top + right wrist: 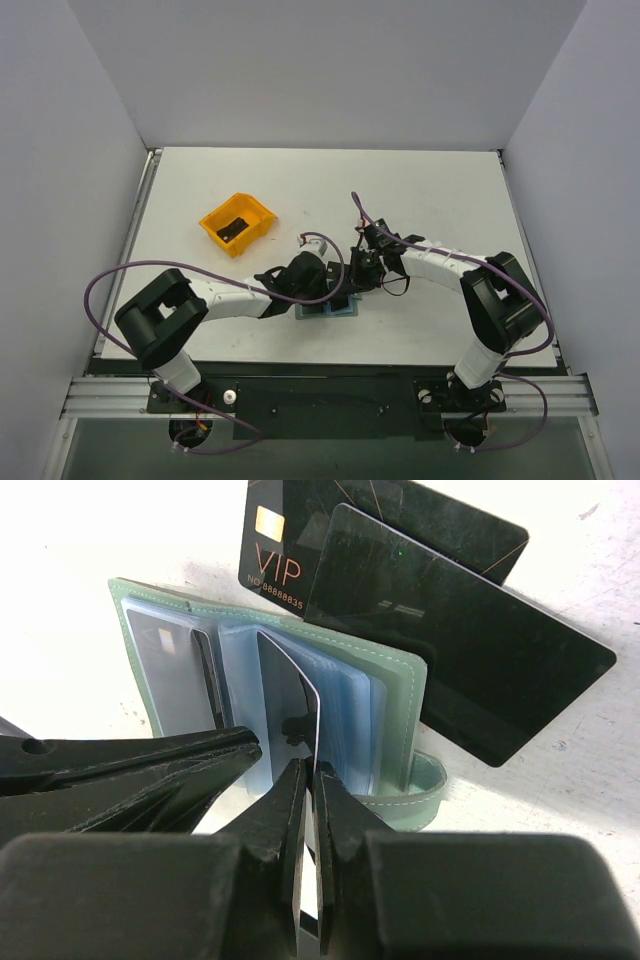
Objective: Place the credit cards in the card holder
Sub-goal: Turn over the card slot in the card holder.
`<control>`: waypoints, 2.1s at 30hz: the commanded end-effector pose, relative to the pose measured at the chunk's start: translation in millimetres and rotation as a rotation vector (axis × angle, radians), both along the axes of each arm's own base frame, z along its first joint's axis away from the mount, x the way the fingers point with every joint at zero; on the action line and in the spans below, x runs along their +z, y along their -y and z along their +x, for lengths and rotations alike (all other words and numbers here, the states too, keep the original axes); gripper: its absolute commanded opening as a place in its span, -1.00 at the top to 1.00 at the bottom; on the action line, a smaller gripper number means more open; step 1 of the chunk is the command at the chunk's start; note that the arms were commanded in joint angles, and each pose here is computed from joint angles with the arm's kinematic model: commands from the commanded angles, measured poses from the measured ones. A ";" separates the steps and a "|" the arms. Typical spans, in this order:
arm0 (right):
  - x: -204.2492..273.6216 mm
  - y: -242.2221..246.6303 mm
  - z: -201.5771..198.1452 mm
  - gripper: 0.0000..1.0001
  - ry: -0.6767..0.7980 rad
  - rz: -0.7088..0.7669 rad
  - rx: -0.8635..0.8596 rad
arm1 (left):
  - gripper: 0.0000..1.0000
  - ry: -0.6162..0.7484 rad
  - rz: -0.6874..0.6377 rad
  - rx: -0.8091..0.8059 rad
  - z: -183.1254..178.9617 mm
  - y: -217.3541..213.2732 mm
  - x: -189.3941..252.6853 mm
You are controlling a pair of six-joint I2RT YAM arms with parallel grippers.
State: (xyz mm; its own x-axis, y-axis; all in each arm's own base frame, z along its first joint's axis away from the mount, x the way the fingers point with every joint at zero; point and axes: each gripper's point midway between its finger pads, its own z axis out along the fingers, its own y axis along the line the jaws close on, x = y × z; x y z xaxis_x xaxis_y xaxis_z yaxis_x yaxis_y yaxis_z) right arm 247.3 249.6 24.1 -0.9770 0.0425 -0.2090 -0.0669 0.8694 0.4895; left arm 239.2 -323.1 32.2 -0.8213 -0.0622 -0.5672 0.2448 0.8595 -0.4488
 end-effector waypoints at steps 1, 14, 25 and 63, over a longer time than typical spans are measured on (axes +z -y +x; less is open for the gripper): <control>-17.7 13.6 -12.1 1.00 -0.050 -0.059 -0.010 | 1.00 0.035 -0.029 0.017 12.4 11.1 13.3; 3.2 14.9 -5.3 1.00 0.008 -0.023 -0.018 | 1.00 -0.051 0.087 0.085 -2.3 -26.3 -23.0; 22.0 30.0 0.2 1.00 0.065 -0.035 -0.044 | 1.00 -0.099 0.122 0.111 -17.1 -44.4 -43.7; 16.9 24.2 -11.4 1.00 0.022 0.091 0.002 | 1.00 -0.101 0.108 0.109 -16.6 -41.0 -43.5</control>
State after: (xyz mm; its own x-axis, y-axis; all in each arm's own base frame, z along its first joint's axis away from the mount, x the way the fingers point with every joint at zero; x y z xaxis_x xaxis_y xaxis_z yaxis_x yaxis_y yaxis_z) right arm 241.3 219.3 38.9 -0.9699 0.0771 -0.2309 -0.0578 0.8485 0.5260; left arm 239.5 -314.2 22.4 -0.8263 -0.1646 -0.5387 0.1467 0.8604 -0.4880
